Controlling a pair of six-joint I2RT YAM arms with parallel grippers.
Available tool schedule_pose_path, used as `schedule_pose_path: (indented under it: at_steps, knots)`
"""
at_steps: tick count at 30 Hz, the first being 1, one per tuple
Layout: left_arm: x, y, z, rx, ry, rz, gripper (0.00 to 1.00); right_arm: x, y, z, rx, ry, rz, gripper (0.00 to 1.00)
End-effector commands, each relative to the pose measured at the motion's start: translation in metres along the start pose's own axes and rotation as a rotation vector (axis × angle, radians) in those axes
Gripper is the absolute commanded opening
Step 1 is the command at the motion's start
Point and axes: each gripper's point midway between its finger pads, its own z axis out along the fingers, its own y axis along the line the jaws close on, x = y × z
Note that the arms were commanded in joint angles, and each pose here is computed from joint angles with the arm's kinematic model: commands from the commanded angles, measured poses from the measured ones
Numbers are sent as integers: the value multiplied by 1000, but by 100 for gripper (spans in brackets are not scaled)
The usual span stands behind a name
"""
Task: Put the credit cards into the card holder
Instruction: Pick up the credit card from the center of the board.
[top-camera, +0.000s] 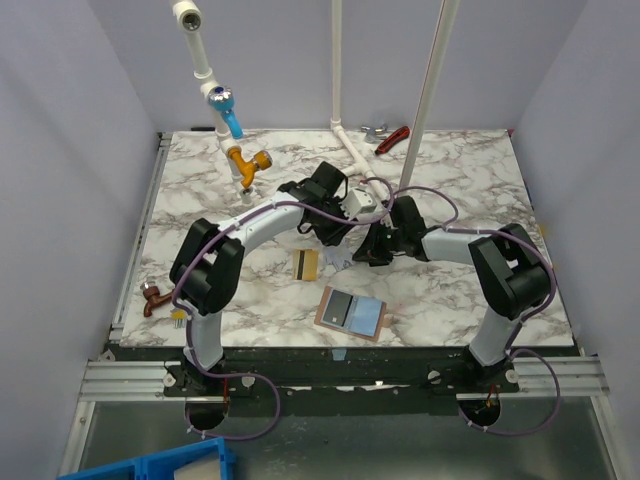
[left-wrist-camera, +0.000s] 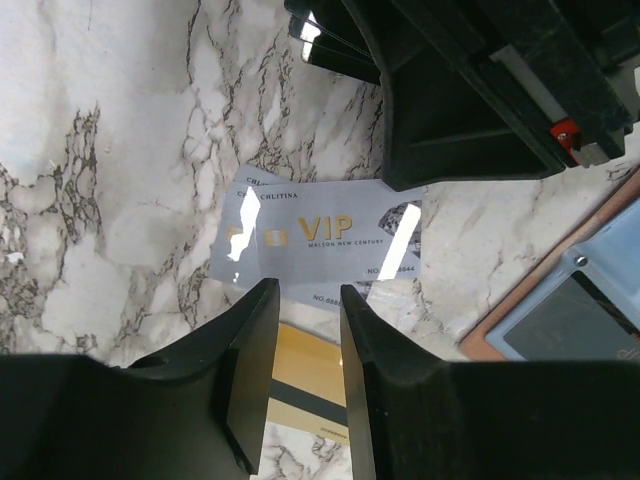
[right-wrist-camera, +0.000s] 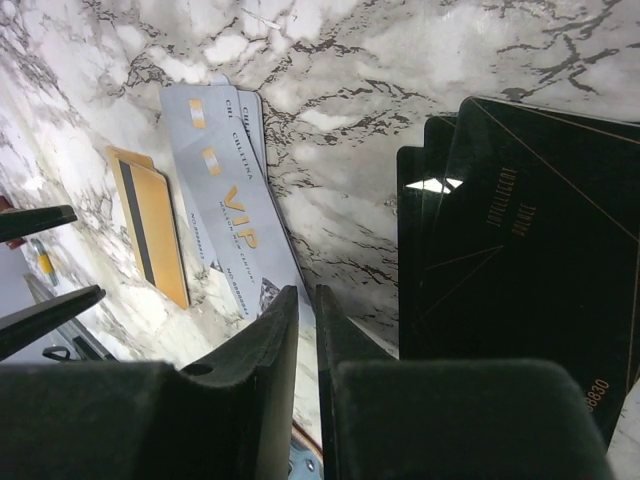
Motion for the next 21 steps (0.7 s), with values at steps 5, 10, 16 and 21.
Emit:
schedule_pose_path:
  at_steps: [5,10,16,21]
  knots:
    - [0,-5,0,44,10,-174,35,-6,0,-14,18,-52,12,15]
    - [9,-5,3,43,26,-186,35,-11,14,-23,-32,-78,13,12]
    - [10,-3,7,65,31,-216,36,4,19,-12,-121,-27,55,3]
    - [8,0,9,98,29,-269,40,11,13,-7,-117,-7,76,1]
